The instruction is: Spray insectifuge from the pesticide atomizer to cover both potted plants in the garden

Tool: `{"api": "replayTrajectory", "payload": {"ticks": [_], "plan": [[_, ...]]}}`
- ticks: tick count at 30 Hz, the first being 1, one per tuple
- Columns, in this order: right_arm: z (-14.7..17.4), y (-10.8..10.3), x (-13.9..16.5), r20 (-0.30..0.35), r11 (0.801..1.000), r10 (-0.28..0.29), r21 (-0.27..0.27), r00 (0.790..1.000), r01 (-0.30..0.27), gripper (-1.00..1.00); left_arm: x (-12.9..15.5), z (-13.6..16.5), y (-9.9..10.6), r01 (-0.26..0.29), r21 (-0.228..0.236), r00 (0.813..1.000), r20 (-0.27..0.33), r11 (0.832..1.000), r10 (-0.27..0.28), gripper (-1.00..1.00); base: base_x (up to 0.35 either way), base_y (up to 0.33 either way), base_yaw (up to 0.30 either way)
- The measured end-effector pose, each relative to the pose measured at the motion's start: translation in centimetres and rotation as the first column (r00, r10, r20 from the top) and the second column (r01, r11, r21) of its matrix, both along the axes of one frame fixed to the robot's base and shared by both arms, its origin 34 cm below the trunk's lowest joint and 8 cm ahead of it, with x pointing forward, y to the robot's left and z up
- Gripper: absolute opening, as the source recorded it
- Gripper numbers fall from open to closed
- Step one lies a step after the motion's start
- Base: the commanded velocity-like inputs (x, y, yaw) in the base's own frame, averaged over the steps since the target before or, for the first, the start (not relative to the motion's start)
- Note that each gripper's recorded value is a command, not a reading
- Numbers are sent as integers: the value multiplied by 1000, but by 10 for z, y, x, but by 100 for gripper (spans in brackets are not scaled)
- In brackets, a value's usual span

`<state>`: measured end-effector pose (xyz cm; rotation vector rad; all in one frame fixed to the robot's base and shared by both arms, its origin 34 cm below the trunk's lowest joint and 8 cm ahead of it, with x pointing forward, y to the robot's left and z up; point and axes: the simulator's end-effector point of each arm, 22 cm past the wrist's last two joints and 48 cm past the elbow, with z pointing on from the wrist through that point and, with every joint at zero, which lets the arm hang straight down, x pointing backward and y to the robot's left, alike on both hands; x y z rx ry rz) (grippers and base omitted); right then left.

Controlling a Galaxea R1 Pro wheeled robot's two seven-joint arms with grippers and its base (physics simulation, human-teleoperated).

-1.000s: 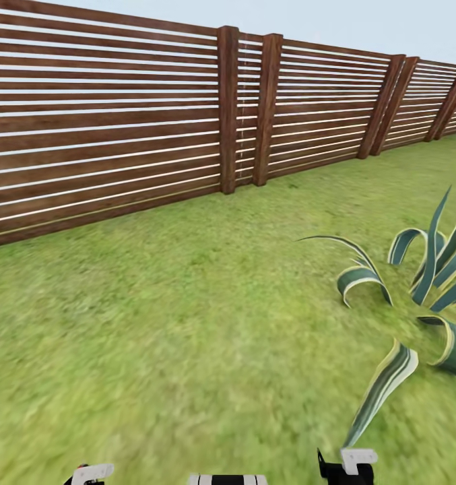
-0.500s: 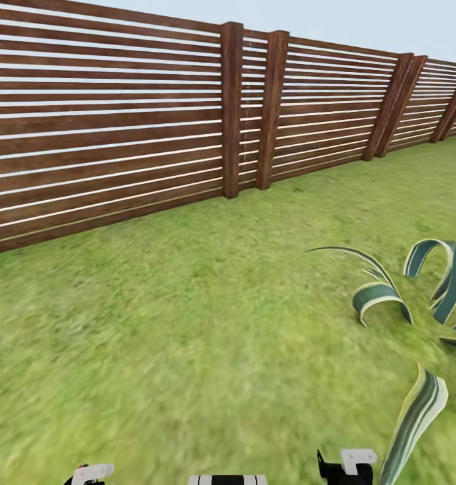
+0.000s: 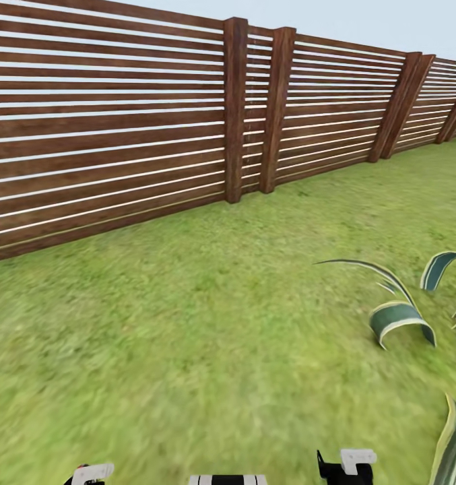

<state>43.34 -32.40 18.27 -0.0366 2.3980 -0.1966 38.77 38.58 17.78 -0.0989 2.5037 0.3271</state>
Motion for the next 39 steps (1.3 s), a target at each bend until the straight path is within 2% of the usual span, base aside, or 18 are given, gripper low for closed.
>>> {"api": "replayTrajectory", "payload": {"ticks": [39], "plan": [[0,0,0,-1,1000,2,0,1000,-2,100,0,0,0,0,0,1000,-1,1000,0,-100,339,79,0]]}}
